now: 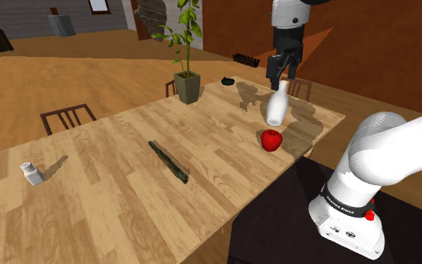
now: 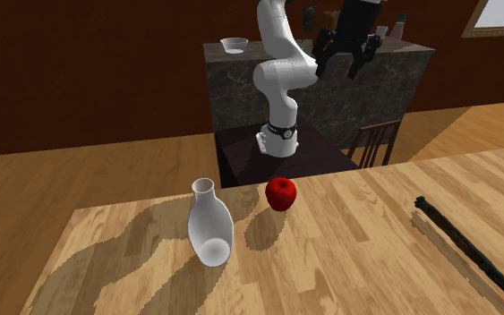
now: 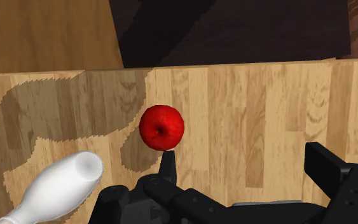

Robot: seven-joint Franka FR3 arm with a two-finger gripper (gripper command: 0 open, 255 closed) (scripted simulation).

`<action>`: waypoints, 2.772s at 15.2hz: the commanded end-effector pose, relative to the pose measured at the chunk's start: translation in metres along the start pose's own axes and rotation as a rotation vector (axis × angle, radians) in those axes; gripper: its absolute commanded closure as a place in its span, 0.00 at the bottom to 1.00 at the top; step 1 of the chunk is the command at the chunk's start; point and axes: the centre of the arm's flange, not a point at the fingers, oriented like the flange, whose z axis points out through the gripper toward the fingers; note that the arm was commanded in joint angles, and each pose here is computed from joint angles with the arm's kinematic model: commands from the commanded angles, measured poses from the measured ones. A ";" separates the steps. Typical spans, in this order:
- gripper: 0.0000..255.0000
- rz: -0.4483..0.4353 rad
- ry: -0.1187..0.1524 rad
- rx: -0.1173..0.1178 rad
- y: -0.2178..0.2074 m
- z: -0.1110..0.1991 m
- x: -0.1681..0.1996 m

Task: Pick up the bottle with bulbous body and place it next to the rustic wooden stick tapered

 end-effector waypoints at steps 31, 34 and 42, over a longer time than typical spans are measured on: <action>0.00 0.086 0.059 0.138 0.341 0.143 0.175; 0.00 0.092 0.063 0.148 0.366 0.154 0.187; 0.00 0.092 0.063 0.148 0.360 0.194 0.189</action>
